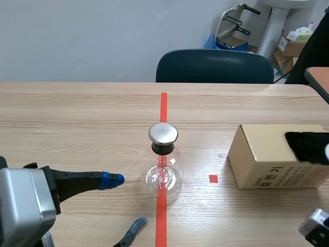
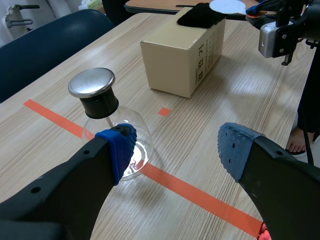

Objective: Do the electroscope experiment

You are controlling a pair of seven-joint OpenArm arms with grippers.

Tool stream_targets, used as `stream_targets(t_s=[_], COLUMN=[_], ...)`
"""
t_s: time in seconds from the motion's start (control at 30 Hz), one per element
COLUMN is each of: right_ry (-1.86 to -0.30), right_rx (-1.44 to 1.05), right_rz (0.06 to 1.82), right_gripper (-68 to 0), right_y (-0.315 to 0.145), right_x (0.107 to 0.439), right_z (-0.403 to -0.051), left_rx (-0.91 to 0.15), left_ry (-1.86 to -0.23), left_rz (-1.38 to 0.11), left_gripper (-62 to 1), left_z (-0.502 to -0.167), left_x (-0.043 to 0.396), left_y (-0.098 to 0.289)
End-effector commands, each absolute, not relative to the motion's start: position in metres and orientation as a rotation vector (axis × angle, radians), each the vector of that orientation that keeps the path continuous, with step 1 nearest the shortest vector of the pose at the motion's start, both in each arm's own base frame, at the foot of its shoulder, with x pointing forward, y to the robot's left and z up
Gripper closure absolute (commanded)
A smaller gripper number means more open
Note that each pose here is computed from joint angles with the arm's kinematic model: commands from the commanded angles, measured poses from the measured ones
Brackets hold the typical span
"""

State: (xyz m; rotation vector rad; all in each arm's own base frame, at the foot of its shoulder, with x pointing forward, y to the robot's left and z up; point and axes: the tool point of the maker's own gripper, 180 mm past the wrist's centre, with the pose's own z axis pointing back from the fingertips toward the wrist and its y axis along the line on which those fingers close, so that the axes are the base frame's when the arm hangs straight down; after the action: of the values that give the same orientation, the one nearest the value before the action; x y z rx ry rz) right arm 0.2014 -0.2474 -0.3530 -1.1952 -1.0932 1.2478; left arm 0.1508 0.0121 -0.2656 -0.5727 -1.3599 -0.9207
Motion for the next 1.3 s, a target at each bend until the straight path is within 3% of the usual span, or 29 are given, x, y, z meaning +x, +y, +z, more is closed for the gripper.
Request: stream_targets(t_s=[0.0, 0.13, 0.33, 0.6, 0.8, 1.07, 1.27], right_ry=[-1.185, -1.233, -1.027, -1.225, -1.043, -1.21, -1.085], right_rx=[-1.216, -1.178, -1.327, -1.18, -1.314, -1.192, -1.288], right_rz=[1.338, 1.386, 1.158, 1.387, 1.184, 1.376, 1.229], right_gripper=[-1.0, -1.0, -1.0, -1.0, -1.0, -1.0, -1.0], right_y=[-0.232, -0.22, -0.272, -0.22, -0.267, -0.224, -0.257], right_x=[0.204, 0.203, 0.202, 0.203, 0.202, 0.203, 0.204], right_z=[-0.342, -0.343, -0.338, -0.344, -0.339, -0.344, -0.34], left_rx=[-0.595, -0.595, -0.595, -0.595, -0.595, -0.595, -0.596], left_ry=[-1.385, -1.385, -1.385, -1.385, -1.385, -1.385, -1.385], left_rz=[-0.905, -0.905, -0.905, -0.905, -0.905, -0.905, -0.905], left_gripper=[-37.7, -37.7, -37.7, -37.7, -37.7, -37.7, -37.7], left_z=[-0.257, -0.257, -0.257, -0.257, -0.257, -0.257, -0.257], left_x=[0.151, 0.151, 0.151, 0.151, 0.151, 0.151, 0.151], left_y=[0.009, 0.009, 0.009, 0.009, 0.009, 0.009, 0.009])
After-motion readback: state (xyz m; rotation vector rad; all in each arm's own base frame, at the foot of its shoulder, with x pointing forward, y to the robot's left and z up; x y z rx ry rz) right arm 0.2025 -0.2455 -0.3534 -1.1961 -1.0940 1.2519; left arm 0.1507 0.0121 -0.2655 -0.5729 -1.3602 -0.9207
